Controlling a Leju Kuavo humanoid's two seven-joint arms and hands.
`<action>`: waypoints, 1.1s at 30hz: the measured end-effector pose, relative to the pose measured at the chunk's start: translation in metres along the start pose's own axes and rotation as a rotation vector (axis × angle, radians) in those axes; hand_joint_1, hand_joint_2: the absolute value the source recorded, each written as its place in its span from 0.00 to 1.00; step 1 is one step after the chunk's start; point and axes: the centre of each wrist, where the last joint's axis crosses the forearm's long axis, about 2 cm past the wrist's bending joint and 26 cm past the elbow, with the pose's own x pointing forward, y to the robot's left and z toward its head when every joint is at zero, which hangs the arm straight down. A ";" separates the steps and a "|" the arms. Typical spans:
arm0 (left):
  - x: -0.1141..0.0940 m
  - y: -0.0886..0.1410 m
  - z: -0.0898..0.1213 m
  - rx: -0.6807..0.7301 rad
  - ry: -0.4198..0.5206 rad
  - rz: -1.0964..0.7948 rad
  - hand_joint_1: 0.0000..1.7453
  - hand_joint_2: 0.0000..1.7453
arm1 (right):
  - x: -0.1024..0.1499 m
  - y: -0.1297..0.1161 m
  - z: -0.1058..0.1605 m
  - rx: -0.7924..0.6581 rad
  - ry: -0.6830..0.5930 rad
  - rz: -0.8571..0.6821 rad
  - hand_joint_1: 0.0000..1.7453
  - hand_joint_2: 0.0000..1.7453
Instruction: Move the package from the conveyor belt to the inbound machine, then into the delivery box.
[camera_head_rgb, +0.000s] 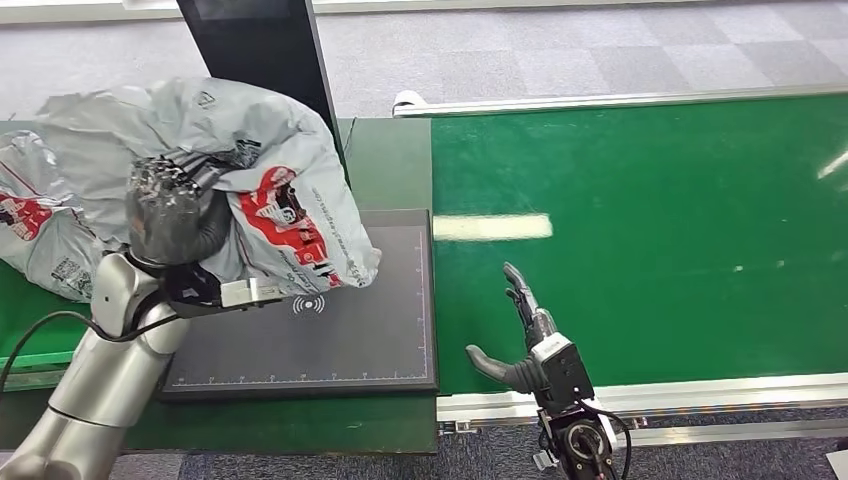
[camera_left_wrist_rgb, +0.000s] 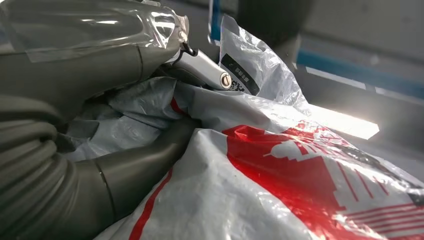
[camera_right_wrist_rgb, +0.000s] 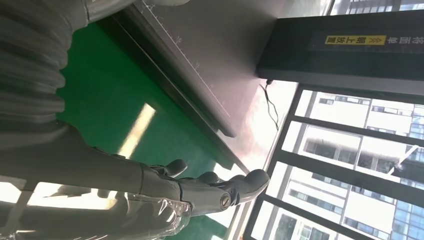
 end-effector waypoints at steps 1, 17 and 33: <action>-0.003 0.005 -0.002 0.023 -0.002 -0.014 1.00 1.00 | 0.000 0.000 0.000 0.000 0.001 -0.001 0.00 1.00; -0.128 0.033 -0.005 -0.071 0.311 -0.433 1.00 1.00 | 0.001 0.006 -0.006 0.011 0.005 -0.011 0.00 1.00; -0.147 0.026 0.008 -0.144 0.392 -0.439 1.00 1.00 | 0.001 0.009 -0.007 0.019 0.003 -0.014 0.00 1.00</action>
